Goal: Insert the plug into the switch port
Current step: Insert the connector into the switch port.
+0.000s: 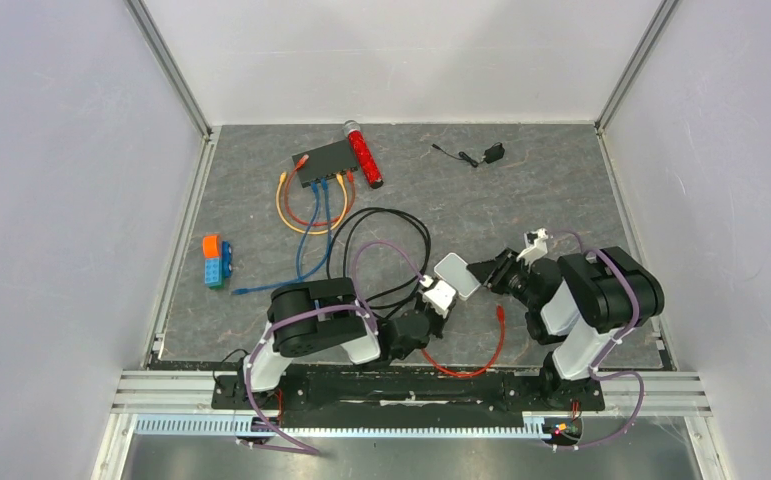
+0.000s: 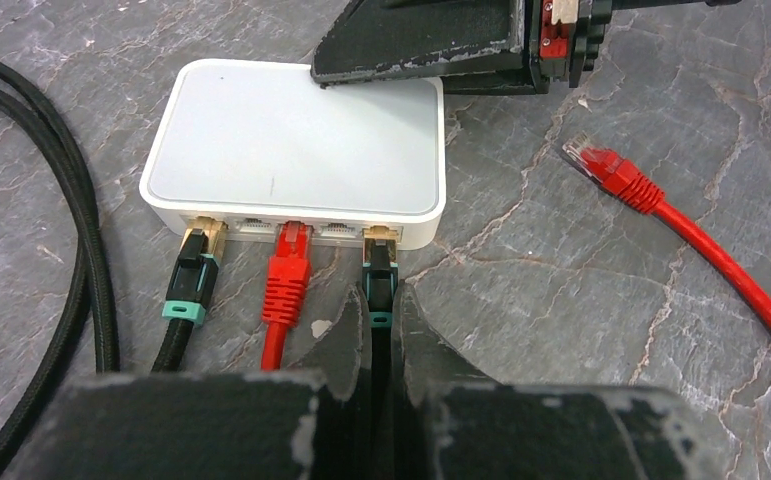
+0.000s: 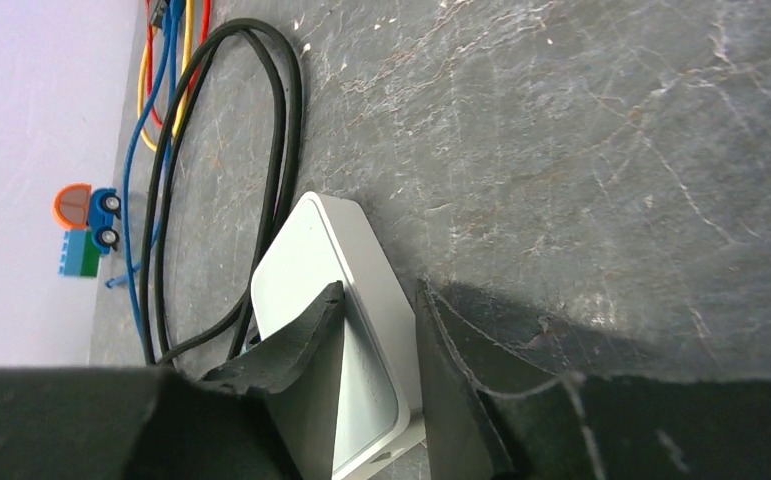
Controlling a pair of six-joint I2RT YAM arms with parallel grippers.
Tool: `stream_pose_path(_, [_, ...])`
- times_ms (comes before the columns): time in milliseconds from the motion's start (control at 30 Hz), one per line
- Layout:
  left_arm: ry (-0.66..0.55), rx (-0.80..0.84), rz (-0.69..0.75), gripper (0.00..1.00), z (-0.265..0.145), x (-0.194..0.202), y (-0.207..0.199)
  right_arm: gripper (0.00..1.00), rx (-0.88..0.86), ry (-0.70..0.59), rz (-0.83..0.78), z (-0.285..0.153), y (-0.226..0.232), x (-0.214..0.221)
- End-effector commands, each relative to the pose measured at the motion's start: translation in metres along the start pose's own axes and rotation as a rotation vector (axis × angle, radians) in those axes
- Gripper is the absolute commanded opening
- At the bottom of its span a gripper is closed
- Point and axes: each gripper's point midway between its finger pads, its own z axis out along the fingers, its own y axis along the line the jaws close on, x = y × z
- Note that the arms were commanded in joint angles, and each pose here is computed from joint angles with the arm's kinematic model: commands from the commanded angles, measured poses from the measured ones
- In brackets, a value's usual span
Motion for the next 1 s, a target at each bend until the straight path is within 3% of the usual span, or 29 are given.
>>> stream_pose_path(0, [-0.037, 0.091, -0.024, 0.02, 0.025, -0.027, -0.010, 0.33, -0.111, 0.565, 0.337, -0.094, 0.040, 0.134])
stream_pose_path(267, [0.041, 0.118, -0.021, 0.02, 0.024, -0.015, 0.005, 0.39, -0.090, 0.402, 0.322, -0.029, 0.040, 0.075])
stream_pose_path(400, [0.124, 0.167, 0.010, 0.17, 0.021, -0.003, 0.002, 0.45, -0.039, 0.289, 0.265, -0.003, 0.030, 0.033])
stream_pose_path(500, [0.139, 0.165, 0.011, 0.34, 0.017, -0.001, 0.004, 0.51, 0.015, 0.245, 0.156, 0.017, 0.026, -0.002])
stream_pose_path(633, [0.144, 0.149, 0.032, 0.49, 0.017, -0.006, 0.007, 0.56, 0.092, 0.158, -0.002, 0.030, 0.029, -0.058])
stream_pose_path(833, [0.118, 0.122, 0.041, 0.62, 0.009, -0.056, 0.010, 0.62, 0.201, 0.049, -0.238, 0.029, 0.040, -0.130])
stream_pose_path(967, [0.182, 0.073, 0.063, 0.67, -0.009, -0.088, 0.020, 0.62, 0.310, -0.017, -0.399, 0.027, 0.040, -0.177])
